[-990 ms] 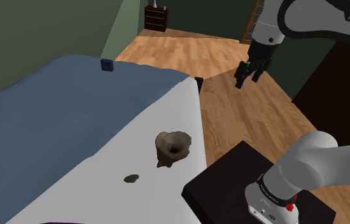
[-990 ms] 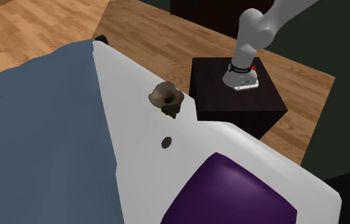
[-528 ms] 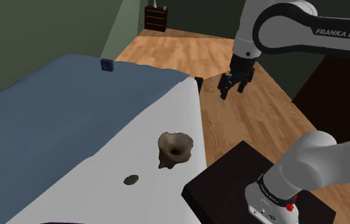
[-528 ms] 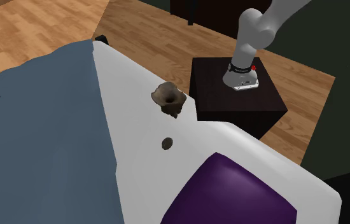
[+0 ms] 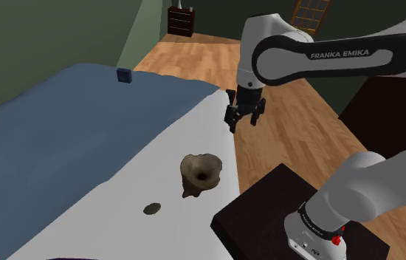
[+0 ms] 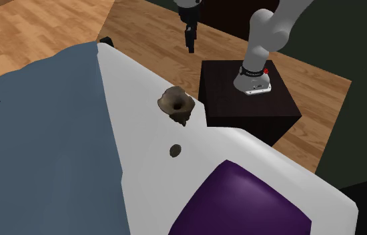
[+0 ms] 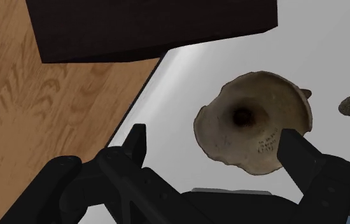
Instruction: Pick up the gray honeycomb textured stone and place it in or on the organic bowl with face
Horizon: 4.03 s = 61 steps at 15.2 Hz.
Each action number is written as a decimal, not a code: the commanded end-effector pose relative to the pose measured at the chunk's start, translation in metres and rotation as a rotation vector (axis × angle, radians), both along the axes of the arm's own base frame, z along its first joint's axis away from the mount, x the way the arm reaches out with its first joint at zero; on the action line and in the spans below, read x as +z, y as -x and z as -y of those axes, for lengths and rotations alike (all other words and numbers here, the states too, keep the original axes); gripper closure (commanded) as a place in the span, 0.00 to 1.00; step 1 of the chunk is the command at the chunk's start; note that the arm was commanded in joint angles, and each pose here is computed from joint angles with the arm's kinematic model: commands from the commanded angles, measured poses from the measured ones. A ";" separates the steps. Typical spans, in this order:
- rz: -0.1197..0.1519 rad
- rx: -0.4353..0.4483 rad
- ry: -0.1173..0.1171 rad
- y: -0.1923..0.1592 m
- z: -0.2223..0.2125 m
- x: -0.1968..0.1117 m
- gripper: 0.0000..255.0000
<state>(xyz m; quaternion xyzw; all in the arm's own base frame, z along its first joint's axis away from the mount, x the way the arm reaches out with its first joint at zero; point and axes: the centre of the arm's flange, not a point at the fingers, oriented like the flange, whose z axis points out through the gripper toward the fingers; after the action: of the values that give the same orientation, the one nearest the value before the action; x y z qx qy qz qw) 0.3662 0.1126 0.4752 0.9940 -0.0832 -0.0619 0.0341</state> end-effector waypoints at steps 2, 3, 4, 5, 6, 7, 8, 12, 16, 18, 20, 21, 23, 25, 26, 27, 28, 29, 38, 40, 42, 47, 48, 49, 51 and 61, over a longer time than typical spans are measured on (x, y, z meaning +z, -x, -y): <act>-0.031 -0.015 -0.014 -0.014 -0.023 -0.029 0.00; -0.041 -0.020 -0.019 -0.019 -0.031 -0.038 0.00; -0.051 -0.025 -0.023 -0.023 -0.039 -0.048 0.00; -0.062 -0.029 -0.028 -0.028 -0.047 -0.057 0.00; -0.072 -0.034 -0.032 -0.033 -0.055 -0.067 0.00; -0.082 -0.039 -0.037 -0.037 -0.063 -0.077 0.00; -0.092 -0.043 -0.041 -0.042 -0.071 -0.086 0.00; -0.134 -0.062 -0.059 -0.059 -0.104 -0.125 0.00; -0.175 -0.081 -0.077 -0.075 -0.136 -0.164 0.00; -0.195 -0.090 -0.086 -0.083 -0.153 -0.183 0.00; -0.216 -0.100 -0.095 -0.090 -0.170 -0.203 0.00; -0.226 -0.104 -0.100 -0.094 -0.178 -0.213 0.00; -0.247 -0.114 -0.109 -0.101 -0.195 -0.232 0.00; -0.267 -0.123 -0.118 -0.108 -0.212 -0.252 0.00; -0.278 -0.128 -0.122 -0.111 -0.220 -0.261 0.00; -0.288 -0.132 -0.127 -0.115 -0.229 -0.271 0.00; -0.298 -0.137 -0.131 -0.118 -0.237 -0.281 0.00; -0.309 -0.142 -0.136 -0.121 -0.246 -0.290 0.00; -0.357 -0.164 -0.157 -0.126 -0.290 -0.355 0.00; -0.357 -0.164 -0.157 -0.121 -0.291 -0.364 0.00; -0.357 -0.164 -0.157 -0.117 -0.293 -0.371 0.00; -0.357 -0.164 -0.157 -0.117 -0.293 -0.371 0.00; -0.357 -0.164 -0.157 -0.117 -0.293 -0.371 0.00; -0.357 -0.164 -0.157 -0.117 -0.293 -0.371 0.00; -0.357 -0.164 -0.157 -0.117 -0.293 -0.371 1.00; -0.357 -0.164 -0.157 -0.117 -0.293 -0.361 1.00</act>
<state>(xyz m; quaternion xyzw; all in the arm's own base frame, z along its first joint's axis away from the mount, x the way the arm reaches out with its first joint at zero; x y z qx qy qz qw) 0.4826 0.4046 0.1100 0.9567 -0.1514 -0.2462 -0.0346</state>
